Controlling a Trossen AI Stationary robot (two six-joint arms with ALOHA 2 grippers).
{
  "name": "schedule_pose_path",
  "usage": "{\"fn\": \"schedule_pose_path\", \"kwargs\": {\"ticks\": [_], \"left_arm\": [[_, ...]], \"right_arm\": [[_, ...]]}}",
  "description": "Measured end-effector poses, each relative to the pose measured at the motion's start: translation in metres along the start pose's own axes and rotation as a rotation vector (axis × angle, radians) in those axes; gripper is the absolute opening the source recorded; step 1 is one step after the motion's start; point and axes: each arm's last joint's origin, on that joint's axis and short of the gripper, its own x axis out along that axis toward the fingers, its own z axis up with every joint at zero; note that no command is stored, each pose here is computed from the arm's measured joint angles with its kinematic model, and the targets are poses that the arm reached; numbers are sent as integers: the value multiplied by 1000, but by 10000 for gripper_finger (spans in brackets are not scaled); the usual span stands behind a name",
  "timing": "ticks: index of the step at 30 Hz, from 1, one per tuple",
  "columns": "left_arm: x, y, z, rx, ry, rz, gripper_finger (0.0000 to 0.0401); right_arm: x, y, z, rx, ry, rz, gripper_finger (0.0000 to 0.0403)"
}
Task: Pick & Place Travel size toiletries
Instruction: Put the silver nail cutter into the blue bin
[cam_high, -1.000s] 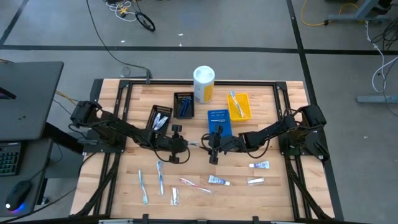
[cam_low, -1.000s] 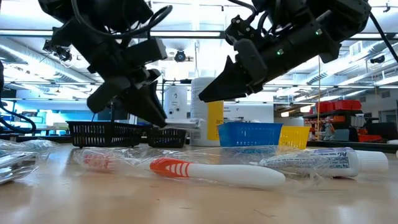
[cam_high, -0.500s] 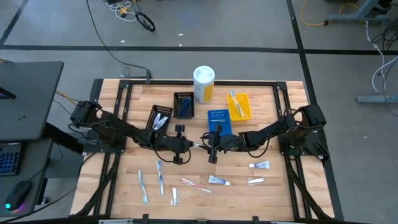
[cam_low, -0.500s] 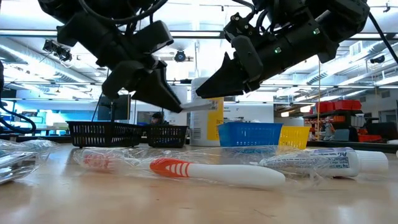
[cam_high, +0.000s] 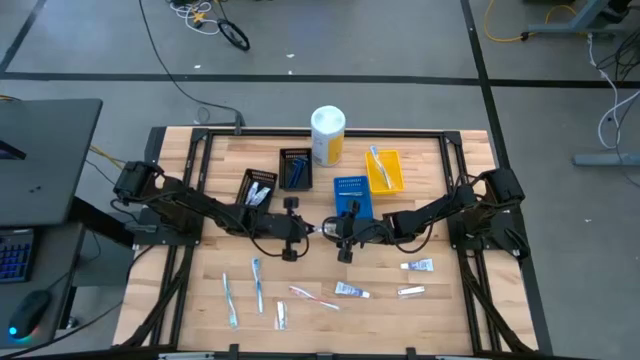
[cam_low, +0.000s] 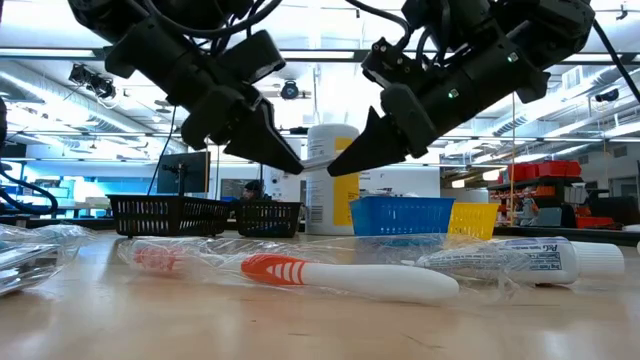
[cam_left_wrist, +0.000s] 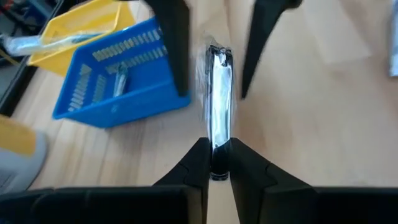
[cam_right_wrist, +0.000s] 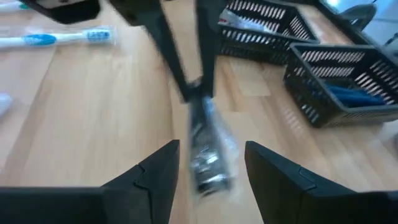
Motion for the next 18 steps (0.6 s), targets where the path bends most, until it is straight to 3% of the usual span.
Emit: {"fn": "schedule_pose_path", "kwargs": {"ticks": [5,18], "left_arm": [[0,0,2,-7,-25,-25,50],[0,0,2,-9,-27,-23,51]], "right_arm": [[0,1,0,-3,-4,19,186],[0,1,2,1,-18,22,105]]}}
